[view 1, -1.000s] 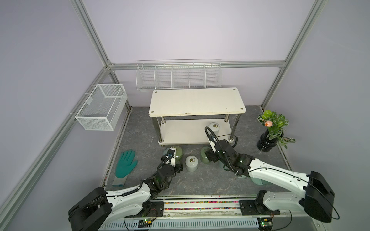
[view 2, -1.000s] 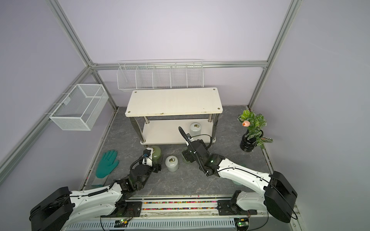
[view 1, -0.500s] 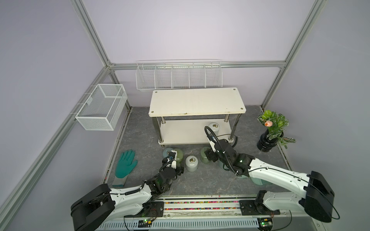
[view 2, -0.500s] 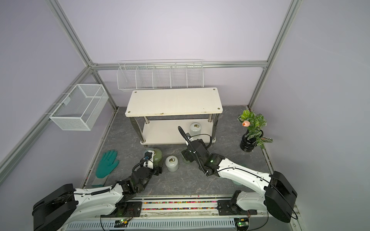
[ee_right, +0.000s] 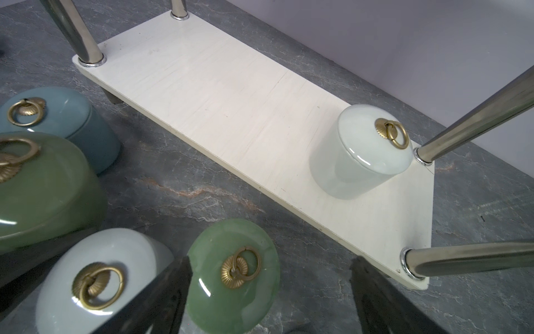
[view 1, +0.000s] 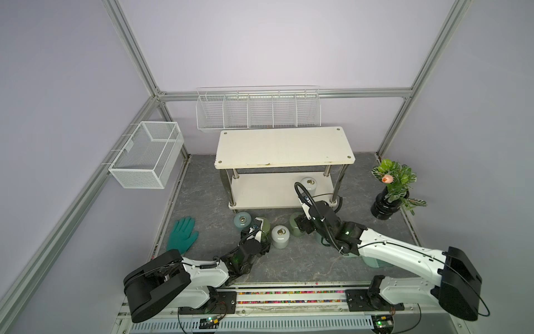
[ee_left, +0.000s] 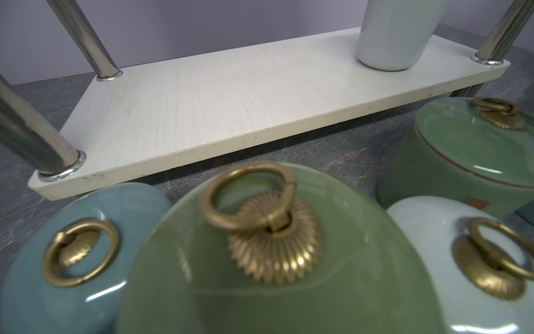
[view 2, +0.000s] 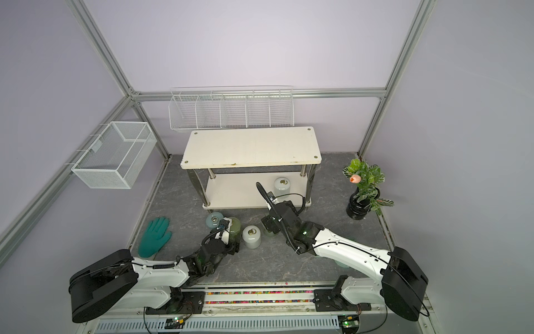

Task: Remove the tea canisters from the shelf
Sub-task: Place the tea canister at the center of the board.

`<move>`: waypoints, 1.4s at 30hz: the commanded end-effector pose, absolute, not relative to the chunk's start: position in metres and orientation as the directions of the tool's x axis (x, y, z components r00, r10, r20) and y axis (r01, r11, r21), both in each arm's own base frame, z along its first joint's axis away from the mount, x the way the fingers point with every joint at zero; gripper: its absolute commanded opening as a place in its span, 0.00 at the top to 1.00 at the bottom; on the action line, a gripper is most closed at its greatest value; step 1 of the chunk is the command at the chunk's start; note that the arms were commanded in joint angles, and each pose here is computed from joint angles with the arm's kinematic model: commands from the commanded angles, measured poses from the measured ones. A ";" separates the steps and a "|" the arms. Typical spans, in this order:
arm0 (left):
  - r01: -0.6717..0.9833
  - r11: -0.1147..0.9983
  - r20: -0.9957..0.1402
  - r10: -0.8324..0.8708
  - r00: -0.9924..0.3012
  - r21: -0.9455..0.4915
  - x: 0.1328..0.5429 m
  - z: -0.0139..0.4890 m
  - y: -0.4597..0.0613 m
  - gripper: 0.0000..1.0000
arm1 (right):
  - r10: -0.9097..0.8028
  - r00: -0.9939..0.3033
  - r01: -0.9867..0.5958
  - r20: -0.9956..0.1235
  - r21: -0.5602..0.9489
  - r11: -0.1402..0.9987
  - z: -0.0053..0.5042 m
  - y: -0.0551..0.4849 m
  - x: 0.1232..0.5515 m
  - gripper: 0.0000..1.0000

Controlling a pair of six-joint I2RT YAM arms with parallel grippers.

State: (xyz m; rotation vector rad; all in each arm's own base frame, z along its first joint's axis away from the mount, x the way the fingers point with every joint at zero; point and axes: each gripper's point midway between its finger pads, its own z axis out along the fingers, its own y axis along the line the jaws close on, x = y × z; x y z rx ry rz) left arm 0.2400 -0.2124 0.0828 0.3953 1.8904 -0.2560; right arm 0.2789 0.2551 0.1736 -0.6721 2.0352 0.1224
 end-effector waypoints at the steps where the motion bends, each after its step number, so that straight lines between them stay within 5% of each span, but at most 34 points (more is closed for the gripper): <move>1: 0.424 0.903 -0.972 0.034 -0.232 -0.070 0.248 0.124 -0.239 0.22 | -0.413 -0.383 -0.498 -0.826 -0.192 0.846 0.179 0.254 0.279 0.11; 42: 0.470 0.881 -0.864 0.193 -0.464 -0.055 0.227 0.039 -0.241 0.21 | -0.424 -0.397 -0.493 -0.814 -0.201 0.847 0.173 0.259 0.284 0.11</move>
